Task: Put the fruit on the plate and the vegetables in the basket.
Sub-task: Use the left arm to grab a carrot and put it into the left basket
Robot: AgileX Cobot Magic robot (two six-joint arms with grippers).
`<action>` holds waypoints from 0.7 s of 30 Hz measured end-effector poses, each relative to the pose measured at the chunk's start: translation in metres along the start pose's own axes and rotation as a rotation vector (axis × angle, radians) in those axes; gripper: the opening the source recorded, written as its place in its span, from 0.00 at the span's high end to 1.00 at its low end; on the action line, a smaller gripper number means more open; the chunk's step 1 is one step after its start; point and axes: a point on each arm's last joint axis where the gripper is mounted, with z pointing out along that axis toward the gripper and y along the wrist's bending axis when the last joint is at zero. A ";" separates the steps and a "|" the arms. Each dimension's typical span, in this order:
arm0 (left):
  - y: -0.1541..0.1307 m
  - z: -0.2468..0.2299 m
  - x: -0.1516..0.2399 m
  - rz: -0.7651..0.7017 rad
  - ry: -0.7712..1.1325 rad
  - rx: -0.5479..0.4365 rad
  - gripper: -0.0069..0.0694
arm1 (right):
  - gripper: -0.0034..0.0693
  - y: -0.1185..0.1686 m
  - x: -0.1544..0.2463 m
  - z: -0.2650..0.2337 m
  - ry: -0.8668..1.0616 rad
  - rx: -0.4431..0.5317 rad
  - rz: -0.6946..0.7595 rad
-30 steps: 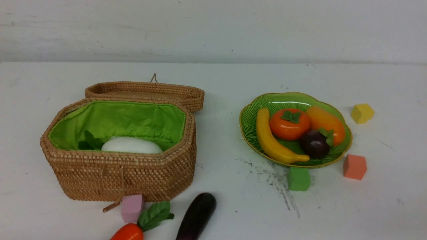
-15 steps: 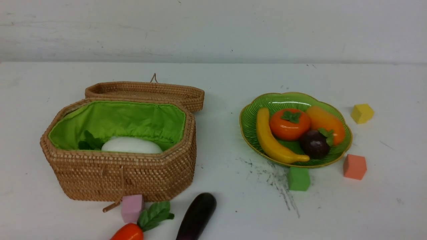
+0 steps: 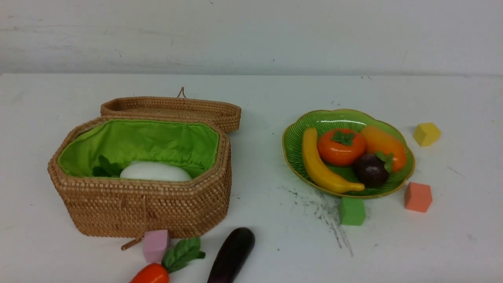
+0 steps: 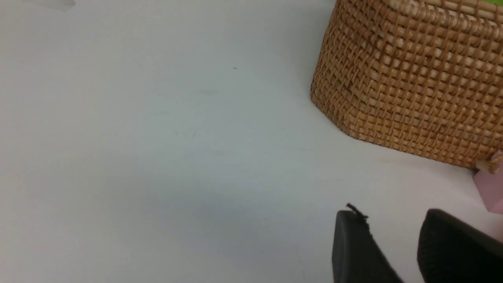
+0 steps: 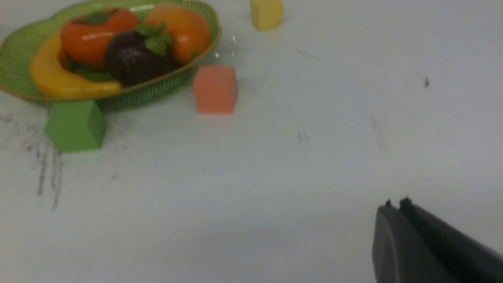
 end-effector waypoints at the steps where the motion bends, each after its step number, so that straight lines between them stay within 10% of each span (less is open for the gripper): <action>1: 0.000 0.000 0.000 0.000 0.000 0.000 0.60 | 0.94 0.000 0.000 0.000 -0.006 -0.001 0.002; 21: 0.000 0.000 0.000 0.000 0.000 0.000 0.60 | 0.93 0.000 0.000 0.000 -0.013 -0.002 0.003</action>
